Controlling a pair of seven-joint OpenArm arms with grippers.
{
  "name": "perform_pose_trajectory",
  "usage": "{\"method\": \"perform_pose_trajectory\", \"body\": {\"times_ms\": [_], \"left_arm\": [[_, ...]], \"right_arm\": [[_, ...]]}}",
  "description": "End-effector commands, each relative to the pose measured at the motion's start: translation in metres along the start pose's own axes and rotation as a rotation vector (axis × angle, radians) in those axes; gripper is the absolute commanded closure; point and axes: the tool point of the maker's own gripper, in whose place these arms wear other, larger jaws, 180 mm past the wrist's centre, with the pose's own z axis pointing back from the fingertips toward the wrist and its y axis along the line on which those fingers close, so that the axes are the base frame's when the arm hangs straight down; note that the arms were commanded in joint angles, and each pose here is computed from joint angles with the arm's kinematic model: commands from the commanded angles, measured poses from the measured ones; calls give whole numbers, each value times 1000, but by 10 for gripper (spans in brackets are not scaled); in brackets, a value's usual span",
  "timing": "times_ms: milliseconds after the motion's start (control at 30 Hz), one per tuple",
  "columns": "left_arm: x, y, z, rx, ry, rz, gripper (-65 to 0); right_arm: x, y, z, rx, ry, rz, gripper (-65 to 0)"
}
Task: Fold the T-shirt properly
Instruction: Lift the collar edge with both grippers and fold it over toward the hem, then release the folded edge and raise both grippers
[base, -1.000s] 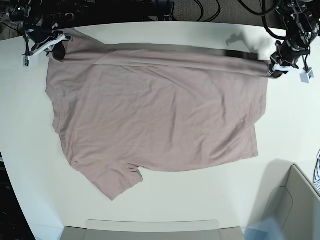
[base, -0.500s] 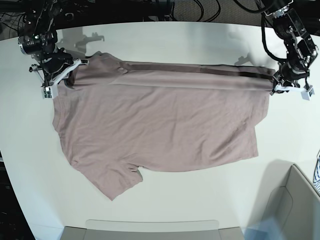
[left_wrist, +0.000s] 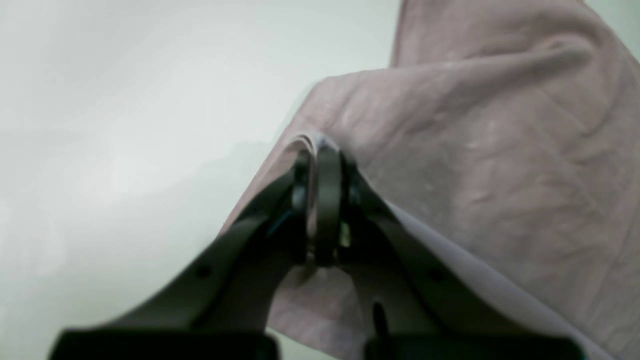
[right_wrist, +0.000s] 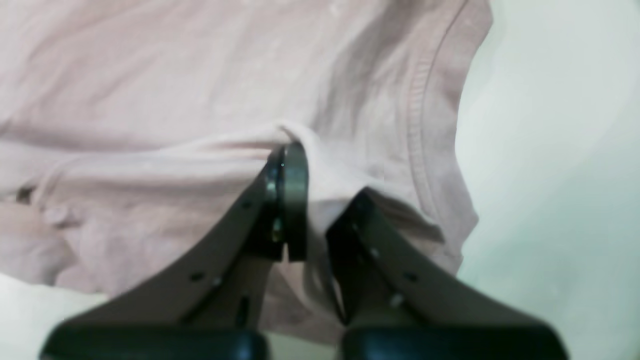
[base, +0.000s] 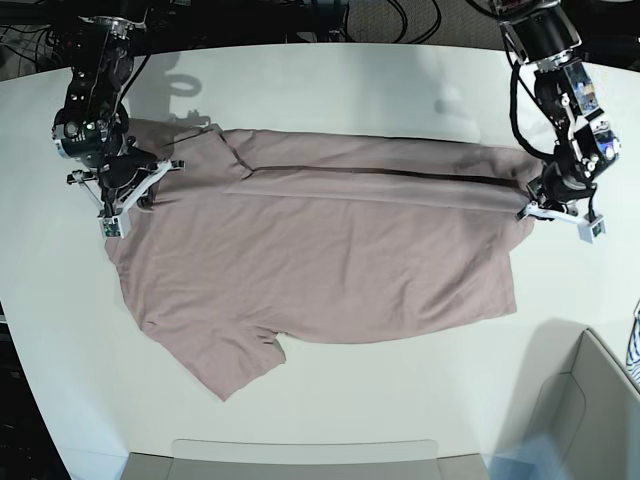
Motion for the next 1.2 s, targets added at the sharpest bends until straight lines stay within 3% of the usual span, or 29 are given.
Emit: {"method": "perform_pose_trajectory", "body": {"times_ms": [0, 433, 700, 733, 867, 967, 1167], "left_arm": [[19, -3, 3, -9, -49, -8, 0], [39, -21, -5, -45, -66, 7, 0], [31, -48, -22, -80, -33, -47, 0], [32, -48, -22, -80, -35, -47, -15], [36, -49, -18, -82, -51, -53, -137], [47, -56, -8, -96, -91, -70, -149], [56, -53, 23, -93, -181, -105, -147]], "right_arm": [[17, -3, 2, -7, -52, 8, 0], [53, -17, -12, -18, -123, -9, 0], [56, -21, -23, -13, -107, -34, 0], [56, -20, -23, -12, -108, -34, -10], [57, -20, -22, -7, -113, -31, -198], [69, -22, -12, -18, -149, -7, -281], [93, -16, 17, -24, -254, 31, -296]]}}
